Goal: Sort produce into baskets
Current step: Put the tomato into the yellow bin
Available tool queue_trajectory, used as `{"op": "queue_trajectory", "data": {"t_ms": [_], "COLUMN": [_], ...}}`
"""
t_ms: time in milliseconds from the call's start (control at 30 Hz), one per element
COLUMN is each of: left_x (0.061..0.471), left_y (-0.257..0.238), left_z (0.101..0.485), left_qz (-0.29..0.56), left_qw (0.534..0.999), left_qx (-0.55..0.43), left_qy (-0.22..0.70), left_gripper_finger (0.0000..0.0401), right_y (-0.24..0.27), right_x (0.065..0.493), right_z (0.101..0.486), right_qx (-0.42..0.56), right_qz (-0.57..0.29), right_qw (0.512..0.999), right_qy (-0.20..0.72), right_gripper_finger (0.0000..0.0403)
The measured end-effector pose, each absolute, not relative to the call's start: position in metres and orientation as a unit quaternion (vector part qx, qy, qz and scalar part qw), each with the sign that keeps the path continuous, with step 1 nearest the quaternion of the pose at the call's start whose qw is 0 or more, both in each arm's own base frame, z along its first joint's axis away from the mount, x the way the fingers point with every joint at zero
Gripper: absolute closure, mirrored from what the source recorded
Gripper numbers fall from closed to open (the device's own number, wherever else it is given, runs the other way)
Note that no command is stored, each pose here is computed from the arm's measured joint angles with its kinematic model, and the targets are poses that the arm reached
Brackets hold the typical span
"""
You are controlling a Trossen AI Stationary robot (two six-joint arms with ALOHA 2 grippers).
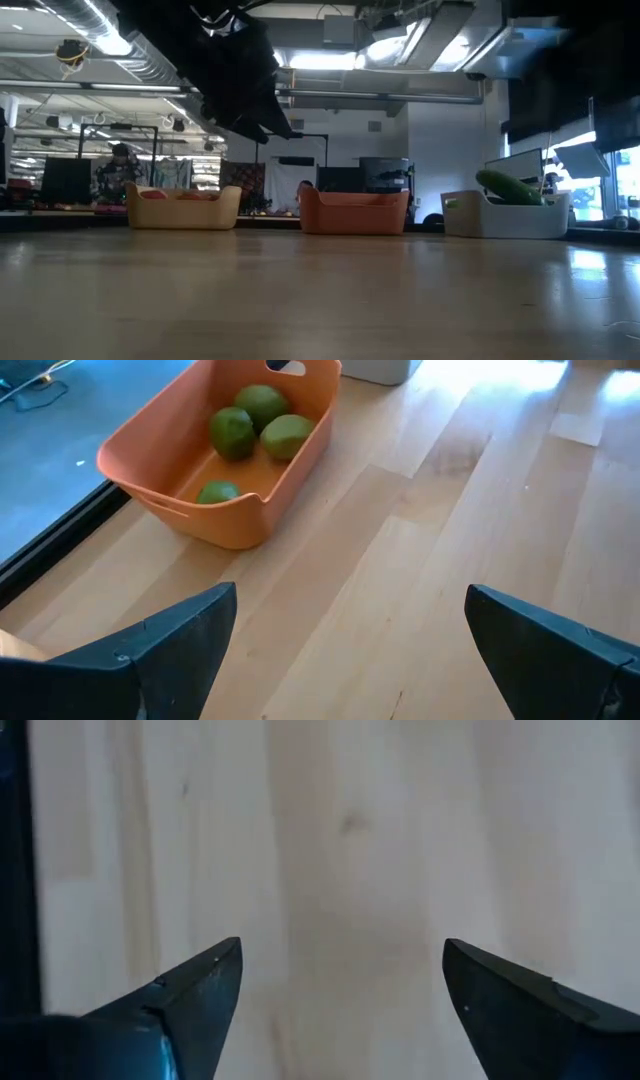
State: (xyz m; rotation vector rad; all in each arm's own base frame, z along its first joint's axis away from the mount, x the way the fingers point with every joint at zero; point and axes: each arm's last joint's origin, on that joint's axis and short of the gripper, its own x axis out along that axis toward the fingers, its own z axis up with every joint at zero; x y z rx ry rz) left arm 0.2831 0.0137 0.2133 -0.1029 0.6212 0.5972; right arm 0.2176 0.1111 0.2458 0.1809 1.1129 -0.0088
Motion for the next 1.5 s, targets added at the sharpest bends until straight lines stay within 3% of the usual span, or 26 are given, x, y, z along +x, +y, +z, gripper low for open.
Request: {"op": "queue_trajectory", "data": {"t_ms": [233, 500, 800, 1300, 1500], "left_x": [0.283, 0.283, 0.283, 0.283, 0.283], "left_y": [0.014, 0.014, 0.014, 0.014, 0.014], "left_z": [0.213, 0.213, 0.213, 0.213, 0.213], "left_qz": [0.292, 0.294, 0.295, 0.293, 0.299], "left_qw": [0.907, 0.907, 0.906, 0.907, 0.906], "left_qx": [-0.057, -0.064, -0.067, -0.061, -0.078], "left_qy": [0.299, 0.296, 0.295, 0.296, 0.291], "left_gripper_finger": [0.0011, 0.0011, 0.0011, 0.0011, 0.0011], "right_y": [0.141, 0.153, 0.160, 0.154, 0.154], "right_x": [0.192, 0.151, 0.125, 0.114, 0.115], "right_z": [0.243, 0.236, 0.215, 0.170, 0.172], "right_qx": [0.131, 0.147, 0.175, 0.189, 0.184], "right_qz": [0.001, -0.108, -0.166, -0.164, -0.166], "right_qw": [0.810, 0.743, 0.700, 0.696, 0.711], "right_qy": [0.571, 0.644, 0.672, 0.673, 0.659], "right_gripper_finger": [0.0072, 0.0072, 0.0072, 0.0073, 0.0132]}}
